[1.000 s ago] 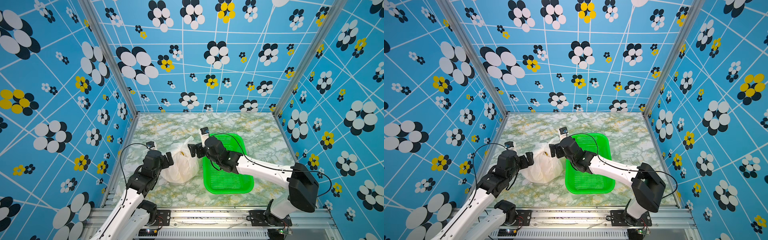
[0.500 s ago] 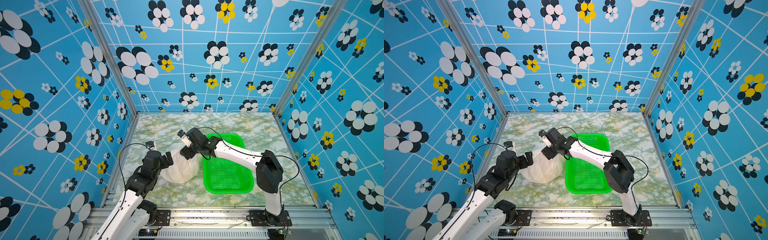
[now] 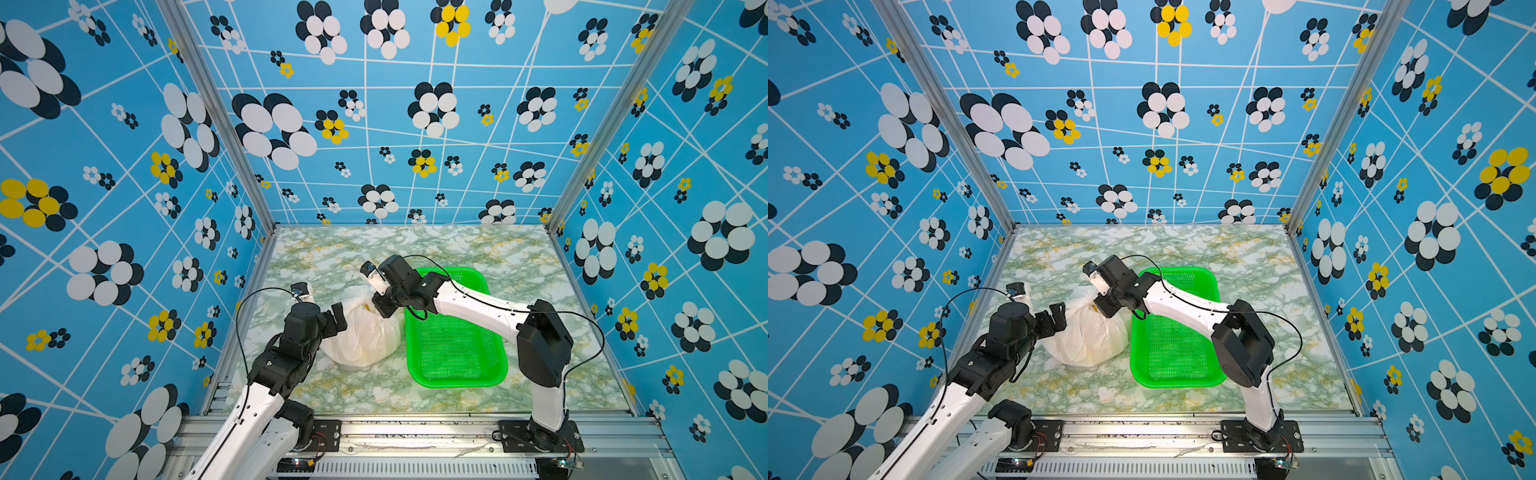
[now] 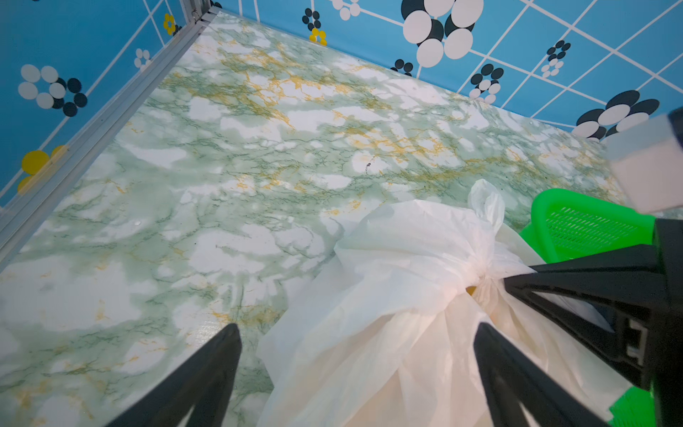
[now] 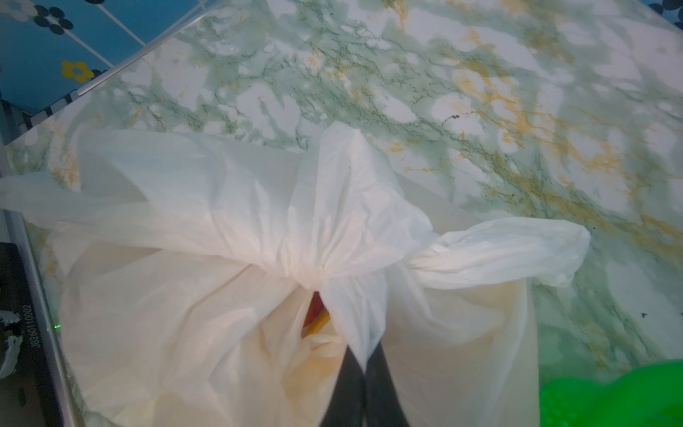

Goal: Untie the knot of the plastic bag and take out the fruit

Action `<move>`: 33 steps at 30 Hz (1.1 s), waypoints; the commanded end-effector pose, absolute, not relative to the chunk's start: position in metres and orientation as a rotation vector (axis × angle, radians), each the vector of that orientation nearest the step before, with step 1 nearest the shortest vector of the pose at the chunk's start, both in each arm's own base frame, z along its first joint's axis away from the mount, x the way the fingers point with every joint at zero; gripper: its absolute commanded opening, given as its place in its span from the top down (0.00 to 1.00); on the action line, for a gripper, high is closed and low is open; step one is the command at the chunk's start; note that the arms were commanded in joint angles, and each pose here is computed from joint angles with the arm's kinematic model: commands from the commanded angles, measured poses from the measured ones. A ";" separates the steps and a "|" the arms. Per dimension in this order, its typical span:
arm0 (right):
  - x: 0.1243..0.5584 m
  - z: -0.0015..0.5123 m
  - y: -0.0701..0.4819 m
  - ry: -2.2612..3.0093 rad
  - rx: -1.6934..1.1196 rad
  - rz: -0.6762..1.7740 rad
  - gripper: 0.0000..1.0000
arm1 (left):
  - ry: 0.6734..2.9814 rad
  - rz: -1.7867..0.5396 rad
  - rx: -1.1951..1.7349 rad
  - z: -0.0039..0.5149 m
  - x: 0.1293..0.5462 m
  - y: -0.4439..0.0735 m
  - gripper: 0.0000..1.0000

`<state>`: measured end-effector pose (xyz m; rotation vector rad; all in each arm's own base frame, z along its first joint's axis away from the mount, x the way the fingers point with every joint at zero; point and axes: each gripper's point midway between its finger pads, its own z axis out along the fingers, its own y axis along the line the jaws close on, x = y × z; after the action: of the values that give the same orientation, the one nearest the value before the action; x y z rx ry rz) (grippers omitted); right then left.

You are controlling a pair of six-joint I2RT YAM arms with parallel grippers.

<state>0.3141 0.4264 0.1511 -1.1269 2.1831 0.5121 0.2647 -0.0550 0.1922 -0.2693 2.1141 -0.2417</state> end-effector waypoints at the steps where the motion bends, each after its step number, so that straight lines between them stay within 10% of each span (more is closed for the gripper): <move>1: 0.301 0.181 0.429 2.097 -1.121 0.632 0.97 | 2.139 -0.277 -0.224 0.185 0.267 -0.065 0.01; 33: 0.268 0.188 0.433 2.056 -1.204 0.787 1.00 | 2.236 -0.395 -0.113 0.173 0.272 -0.095 0.13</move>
<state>0.2807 0.4273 0.1675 -1.1847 2.1040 0.7145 0.2674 -0.0882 0.1657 -0.1421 2.2488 -0.3739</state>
